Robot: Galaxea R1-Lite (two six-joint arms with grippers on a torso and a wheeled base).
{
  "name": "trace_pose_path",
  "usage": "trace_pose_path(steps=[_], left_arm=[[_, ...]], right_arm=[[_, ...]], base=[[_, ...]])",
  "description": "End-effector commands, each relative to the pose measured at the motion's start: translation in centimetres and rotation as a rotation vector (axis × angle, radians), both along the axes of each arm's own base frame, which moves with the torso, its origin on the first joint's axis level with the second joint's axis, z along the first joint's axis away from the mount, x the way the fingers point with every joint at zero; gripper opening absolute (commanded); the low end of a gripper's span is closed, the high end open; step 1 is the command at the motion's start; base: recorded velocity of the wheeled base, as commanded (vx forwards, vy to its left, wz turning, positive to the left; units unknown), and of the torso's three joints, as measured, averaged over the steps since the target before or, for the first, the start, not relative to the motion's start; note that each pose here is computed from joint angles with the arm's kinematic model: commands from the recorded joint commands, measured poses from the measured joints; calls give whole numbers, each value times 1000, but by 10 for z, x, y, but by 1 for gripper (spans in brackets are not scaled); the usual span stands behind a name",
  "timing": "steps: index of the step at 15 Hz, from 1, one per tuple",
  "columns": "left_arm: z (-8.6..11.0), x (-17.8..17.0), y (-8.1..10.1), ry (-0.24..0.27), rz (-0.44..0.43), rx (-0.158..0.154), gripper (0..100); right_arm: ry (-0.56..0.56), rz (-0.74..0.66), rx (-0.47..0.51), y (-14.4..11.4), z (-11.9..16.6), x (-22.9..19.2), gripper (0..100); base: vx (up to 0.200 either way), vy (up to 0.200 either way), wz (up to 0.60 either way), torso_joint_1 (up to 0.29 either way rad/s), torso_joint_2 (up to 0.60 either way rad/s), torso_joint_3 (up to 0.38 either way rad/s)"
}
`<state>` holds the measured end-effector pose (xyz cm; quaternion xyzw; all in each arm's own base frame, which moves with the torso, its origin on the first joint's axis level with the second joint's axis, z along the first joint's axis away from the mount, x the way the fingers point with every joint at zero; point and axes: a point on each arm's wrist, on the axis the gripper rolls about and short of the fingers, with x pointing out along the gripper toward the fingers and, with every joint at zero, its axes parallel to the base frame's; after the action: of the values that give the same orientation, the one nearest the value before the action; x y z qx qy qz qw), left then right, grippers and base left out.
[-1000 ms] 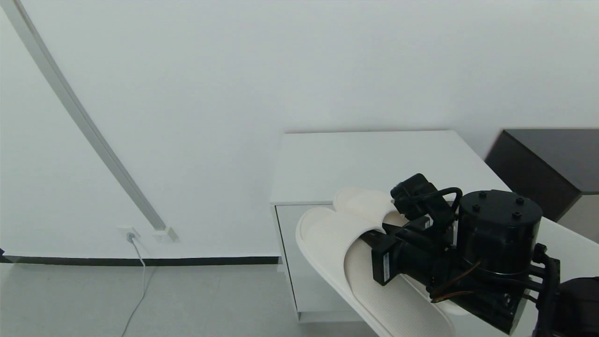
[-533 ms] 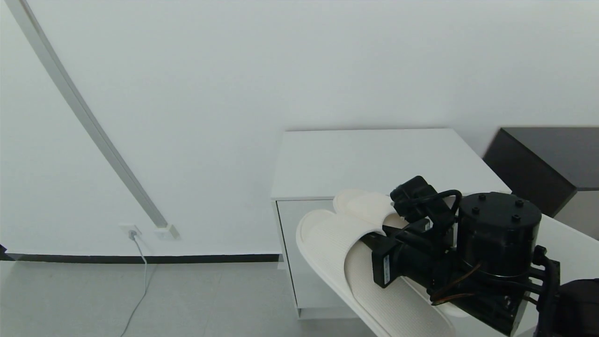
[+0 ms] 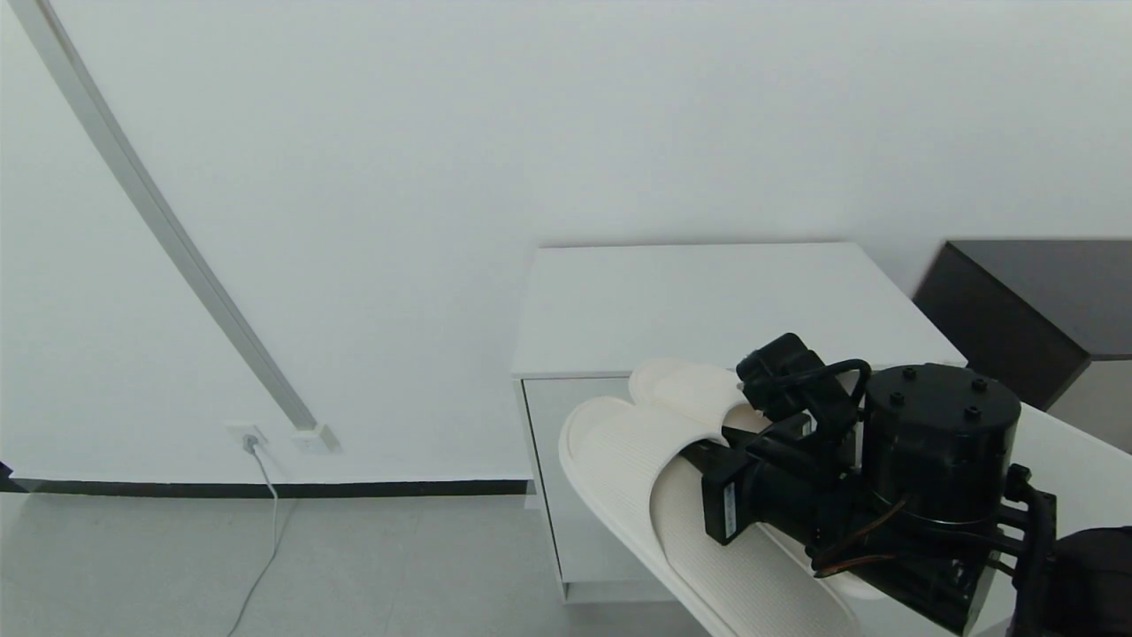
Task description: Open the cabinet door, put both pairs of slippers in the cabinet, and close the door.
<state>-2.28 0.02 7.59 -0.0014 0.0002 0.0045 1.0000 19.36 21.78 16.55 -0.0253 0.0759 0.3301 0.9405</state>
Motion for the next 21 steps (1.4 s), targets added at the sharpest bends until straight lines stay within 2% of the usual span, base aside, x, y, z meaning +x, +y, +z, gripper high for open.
trace_pose_path(steps=[1, 18, 21], left_arm=[[0, 0, 0, 1, 0, 0, 0], [0, 0, 0, 0, -1, 0, 0], [0, 0, 0, 1, -1, 0, 0]], right_arm=[[2, 2, -2, 1, -1, 0, 0], [10, 6, -5, 0, -3, 0, 0], [15, 7, -8, -1, -4, -1, 0]], base=[[0, -200, 0, -2, 7, 7], [0, -200, 0, 3, 4, 1], [0, 0, 0, 0, 0, 0]])
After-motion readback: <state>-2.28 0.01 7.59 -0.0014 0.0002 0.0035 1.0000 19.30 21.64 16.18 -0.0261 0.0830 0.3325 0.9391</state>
